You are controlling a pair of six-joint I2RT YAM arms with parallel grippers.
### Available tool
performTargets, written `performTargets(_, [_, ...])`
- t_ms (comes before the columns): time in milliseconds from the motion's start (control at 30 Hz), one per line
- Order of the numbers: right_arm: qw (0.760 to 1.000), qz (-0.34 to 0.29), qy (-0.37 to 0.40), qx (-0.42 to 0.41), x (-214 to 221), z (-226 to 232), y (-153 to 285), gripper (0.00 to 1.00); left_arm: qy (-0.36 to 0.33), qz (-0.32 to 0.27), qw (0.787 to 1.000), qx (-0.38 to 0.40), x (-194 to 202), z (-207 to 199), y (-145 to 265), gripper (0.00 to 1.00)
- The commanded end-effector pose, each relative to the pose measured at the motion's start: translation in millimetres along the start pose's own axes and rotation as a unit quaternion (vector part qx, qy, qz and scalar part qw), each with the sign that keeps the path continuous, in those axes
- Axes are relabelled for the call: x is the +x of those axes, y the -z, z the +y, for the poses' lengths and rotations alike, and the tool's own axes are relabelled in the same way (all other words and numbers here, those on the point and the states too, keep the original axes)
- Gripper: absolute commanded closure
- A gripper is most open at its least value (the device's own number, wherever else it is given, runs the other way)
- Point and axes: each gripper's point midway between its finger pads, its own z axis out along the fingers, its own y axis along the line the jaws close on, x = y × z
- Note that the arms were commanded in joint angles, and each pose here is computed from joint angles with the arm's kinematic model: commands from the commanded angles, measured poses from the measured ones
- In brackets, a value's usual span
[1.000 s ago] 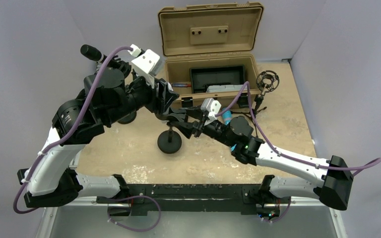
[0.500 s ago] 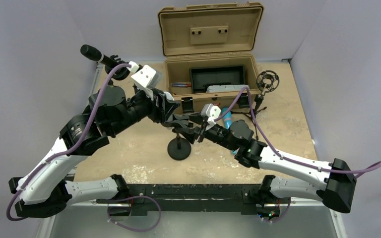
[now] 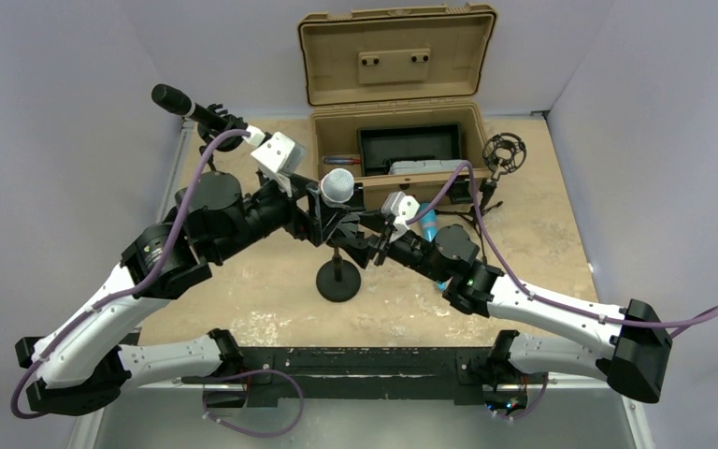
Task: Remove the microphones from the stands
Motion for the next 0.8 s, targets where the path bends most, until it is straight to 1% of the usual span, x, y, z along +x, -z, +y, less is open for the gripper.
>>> performTargets(0, [1.0,-0.02,-0.006,-0.004,-11.4,2.1,0.2,1.0,0.007,-0.01,1.0,0.014,-2.3,-8.1,-16.9,0.23])
performTargets(167, [1.0,-0.019,-0.007,-0.005,-11.5,2.6,1.1,1.0,-0.008,-0.008,1.0,0.011,-0.5,-7.3,-29.5,0.24])
performTargets(200, [1.0,-0.02,-0.007,-0.006,-11.8,3.1,1.1,1.0,-0.011,-0.012,1.0,0.01,-2.0,-7.2,-31.9,0.26])
performTargets(267, [1.0,-0.019,-0.007,-0.008,-10.8,3.5,0.9,1.0,-0.021,-0.017,1.0,0.01,-3.0,-6.9,-37.0,0.33])
performTargets(300, [1.0,-0.019,-0.007,-0.008,-11.0,3.8,1.0,1.0,-0.024,-0.018,1.0,0.01,-3.0,-7.0,-39.1,0.38])
performTargets(333, [1.0,-0.02,-0.008,-0.009,-11.5,4.0,1.2,1.0,-0.027,-0.018,0.999,0.009,-2.8,-6.7,-41.2,0.45])
performTargets(367, [1.0,-0.021,-0.01,-0.008,-12.6,4.0,1.0,1.0,-0.03,-0.017,0.999,0.011,-2.2,-7.3,-42.7,0.59])
performTargets(400, [1.0,-0.022,-0.011,-0.008,-13.4,4.3,1.3,1.0,-0.032,-0.016,0.999,0.012,-1.3,-7.2,-44.1,0.66])
performTargets(433, [1.0,-0.023,-0.013,-0.009,-14.5,4.6,1.6,1.0,-0.034,-0.014,0.999,0.012,0.7,-7.4,-44.8,0.77])
performTargets(467, [1.0,-0.024,-0.015,-0.01,-15.0,5.3,1.8,1.0,-0.036,-0.013,0.999,0.013,2.6,-7.1,-44.8,0.85])
performTargets(500, [0.999,-0.026,-0.017,-0.011,-16.4,5.6,2.0,0.99,-0.038,-0.012,0.999,0.014,4.9,-7.1,-44.6,0.89])
performTargets(533, [0.999,-0.027,-0.02,-0.012,-17.2,6.3,2.3,0.91,-0.04,-0.011,0.999,0.016,6.9,-6.7,-42.7,0.95])
performTargets(567, [0.999,-0.027,-0.021,-0.014,-16.8,7.0,2.5,0.81,-0.042,-0.012,0.999,0.019,9.0,-6.9,-41.6,0.98])
performTargets(633, [0.999,-0.029,-0.027,-0.019,-16.4,9.4,2.7,0.52,-0.043,-0.013,0.999,0.025,13.0,-7.4,-38.3,1.0])
performTargets(700, [0.999,-0.035,-0.032,-0.021,-17.8,10.3,4.1,0.19,-0.044,-0.017,0.999,0.028,15.1,-7.0,-34.3,1.0])
performTargets(733, [0.998,-0.041,-0.033,-0.021,-20.0,10.4,5.6,0.12,-0.044,-0.018,0.998,0.03,16.1,-7.0,-32.4,1.0])
performTargets(767, [0.998,-0.046,-0.034,-0.019,-22.1,9.9,6.8,0.08,-0.045,-0.019,0.998,0.031,16.1,-6.7,-30.7,1.0])
